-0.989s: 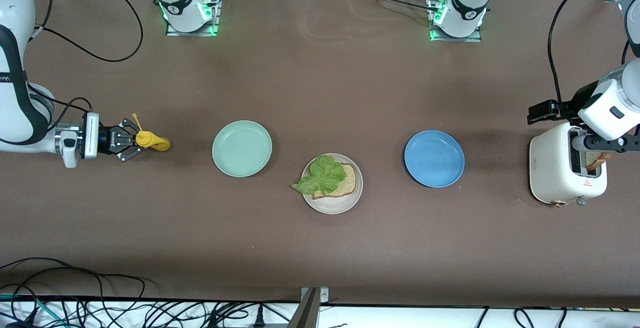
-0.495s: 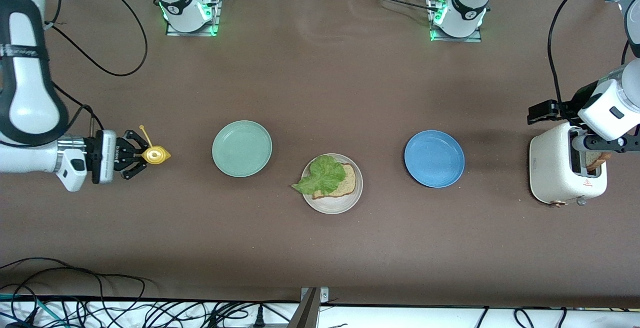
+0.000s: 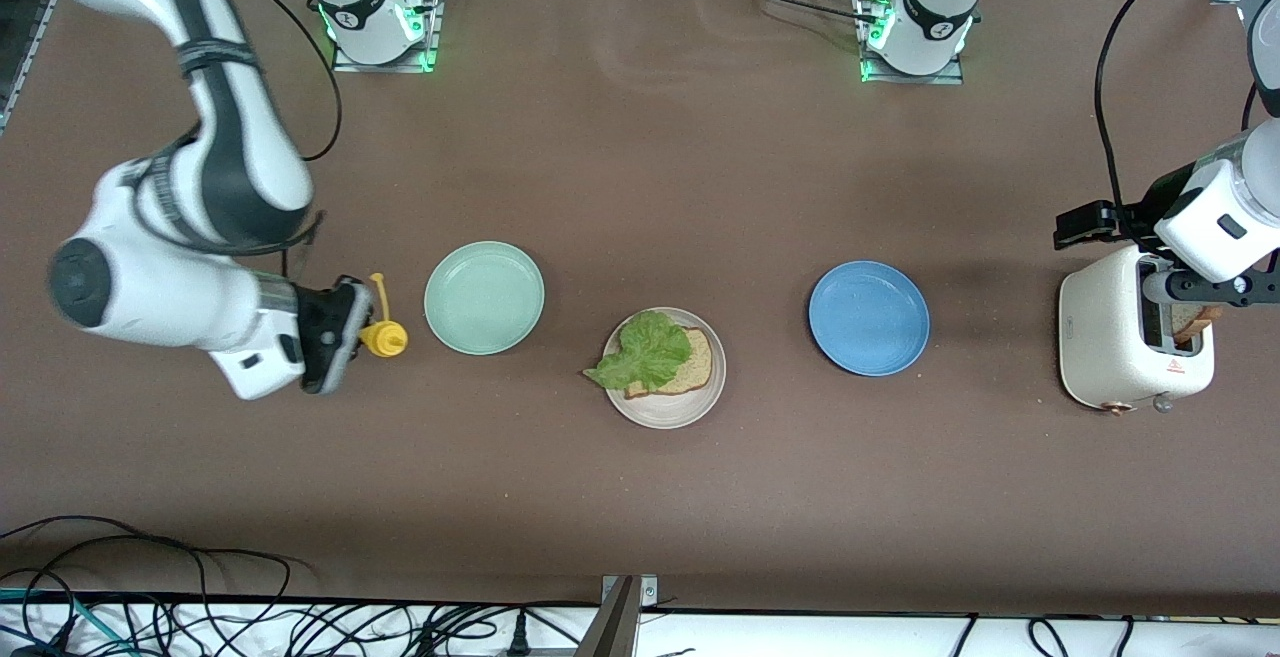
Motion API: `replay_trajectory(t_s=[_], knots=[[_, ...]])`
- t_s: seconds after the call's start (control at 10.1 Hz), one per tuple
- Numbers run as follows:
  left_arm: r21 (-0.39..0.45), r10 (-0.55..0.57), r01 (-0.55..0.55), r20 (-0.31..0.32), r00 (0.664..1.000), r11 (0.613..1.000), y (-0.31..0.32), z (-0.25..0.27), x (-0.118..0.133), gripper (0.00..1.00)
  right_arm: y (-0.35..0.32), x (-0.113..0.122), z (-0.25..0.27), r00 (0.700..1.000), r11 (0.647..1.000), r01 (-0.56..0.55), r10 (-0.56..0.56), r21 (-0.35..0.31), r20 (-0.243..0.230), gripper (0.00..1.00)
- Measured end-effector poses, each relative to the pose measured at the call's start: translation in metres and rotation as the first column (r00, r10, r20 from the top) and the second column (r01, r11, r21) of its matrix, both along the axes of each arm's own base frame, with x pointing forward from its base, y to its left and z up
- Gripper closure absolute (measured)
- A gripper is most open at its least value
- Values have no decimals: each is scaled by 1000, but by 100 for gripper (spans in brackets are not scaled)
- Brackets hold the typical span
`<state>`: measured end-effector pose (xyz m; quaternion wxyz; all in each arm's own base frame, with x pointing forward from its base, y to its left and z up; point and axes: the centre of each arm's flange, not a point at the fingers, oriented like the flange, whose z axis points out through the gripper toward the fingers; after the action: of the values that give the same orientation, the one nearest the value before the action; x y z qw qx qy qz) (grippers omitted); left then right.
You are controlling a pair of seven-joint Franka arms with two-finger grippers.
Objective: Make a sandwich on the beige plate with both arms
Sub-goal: 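Lift the mustard bottle and carry it over the sandwich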
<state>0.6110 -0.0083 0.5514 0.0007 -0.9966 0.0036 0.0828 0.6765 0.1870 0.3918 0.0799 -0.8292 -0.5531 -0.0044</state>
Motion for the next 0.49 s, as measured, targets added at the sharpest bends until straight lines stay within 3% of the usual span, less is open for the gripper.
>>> replay_trajectory(t_s=[0.2,0.49], knots=[[0,0,0,0,1000,1000,0,0,0,0,62,-16,2,998,986,32,-23,-164,62,96],[0,1,-1,0,1000,1000,0,0,0,0,123,-37,-6,988,945,21,30,-325,151,96]])
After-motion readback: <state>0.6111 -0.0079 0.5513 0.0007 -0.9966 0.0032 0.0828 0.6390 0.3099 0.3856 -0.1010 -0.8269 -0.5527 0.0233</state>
